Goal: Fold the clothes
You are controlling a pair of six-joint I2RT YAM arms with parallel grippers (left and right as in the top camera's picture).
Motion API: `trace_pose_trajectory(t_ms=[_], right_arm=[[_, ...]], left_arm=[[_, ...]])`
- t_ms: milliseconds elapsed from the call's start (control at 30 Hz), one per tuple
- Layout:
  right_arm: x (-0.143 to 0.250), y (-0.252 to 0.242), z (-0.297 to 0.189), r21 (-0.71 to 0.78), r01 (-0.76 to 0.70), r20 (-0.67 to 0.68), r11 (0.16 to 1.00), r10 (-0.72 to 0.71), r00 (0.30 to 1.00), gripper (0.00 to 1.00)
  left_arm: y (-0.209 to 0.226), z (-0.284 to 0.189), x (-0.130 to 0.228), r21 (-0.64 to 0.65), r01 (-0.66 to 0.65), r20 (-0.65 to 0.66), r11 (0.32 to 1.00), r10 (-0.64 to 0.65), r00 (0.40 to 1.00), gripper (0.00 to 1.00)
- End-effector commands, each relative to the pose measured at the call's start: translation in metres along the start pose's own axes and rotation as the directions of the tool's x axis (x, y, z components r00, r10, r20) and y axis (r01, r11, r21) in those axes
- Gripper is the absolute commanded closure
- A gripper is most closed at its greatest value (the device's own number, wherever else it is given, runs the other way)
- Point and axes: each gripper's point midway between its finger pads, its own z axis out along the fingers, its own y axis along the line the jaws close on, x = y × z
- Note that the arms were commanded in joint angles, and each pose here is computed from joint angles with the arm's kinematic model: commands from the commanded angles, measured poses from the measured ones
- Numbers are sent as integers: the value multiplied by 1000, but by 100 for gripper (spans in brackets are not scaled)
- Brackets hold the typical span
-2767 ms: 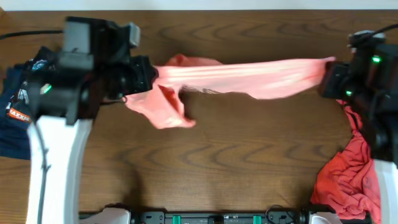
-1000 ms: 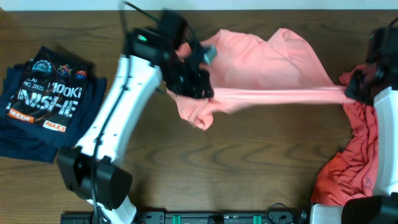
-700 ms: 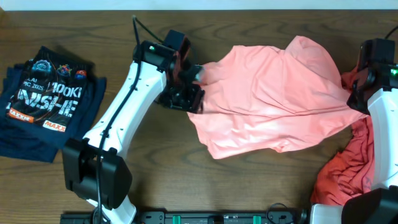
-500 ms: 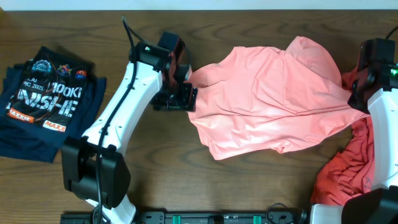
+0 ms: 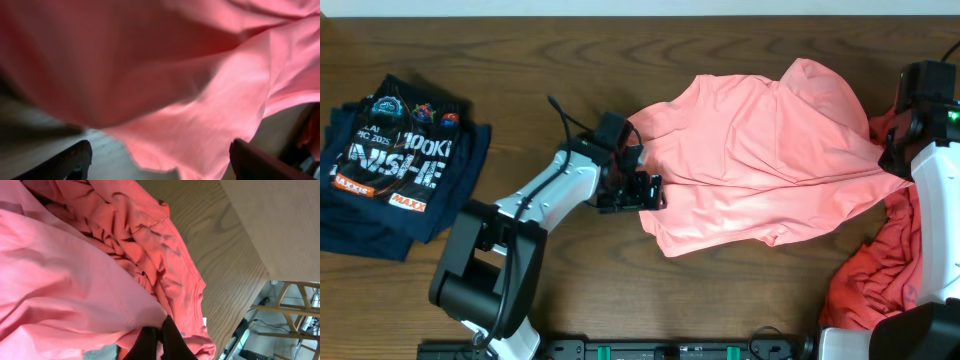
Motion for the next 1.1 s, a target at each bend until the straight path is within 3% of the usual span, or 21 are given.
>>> trace_pose_trajectory(t_ms=[0, 33, 133, 233, 400, 633, 767, 933, 967, 1067], right_arm=[[-1, -7, -1, 8, -36, 3, 999, 36, 999, 99], [-1, -6, -1, 6, -36, 3, 999, 36, 999, 99], [0, -6, -1, 2, -34, 1, 999, 34, 999, 99], [0, -6, -1, 3, -32, -1, 999, 32, 999, 99], [0, -5, -1, -2, -32, -2, 999, 32, 999, 99], [3, 2, -1, -42, -33, -17, 999, 32, 999, 99], [3, 2, -1, -41, -31, -19, 999, 31, 999, 99], [5, 1, -1, -39, -27, -26, 999, 26, 999, 99], [5, 1, -1, -39, -27, -26, 999, 26, 999, 99], [6, 1, -1, -38, -23, -30, 999, 22, 999, 99]], left_arm=[[-10, 5, 0, 42, -27, 18, 999, 26, 1000, 24], [-11, 5, -4, 43, -37, 34, 998, 36, 999, 35], [-11, 2, -12, 49, -42, 62, 998, 39, 997, 94], [5, -13, -12, 22, 38, 38, 999, -38, 999, 94], [59, -82, -28, -180, 199, 111, 963, -181, 977, 94], [42, -159, -106, -111, 138, 392, 984, -85, 916, 94], [19, -166, -140, -70, 72, 507, 995, -27, 862, 94], [-4, -124, -130, -77, 22, 421, 997, 13, 907, 94], [-8, -112, -128, -86, 1, 396, 996, 33, 918, 90], [-14, -86, -120, -113, -68, 333, 991, 102, 937, 48]])
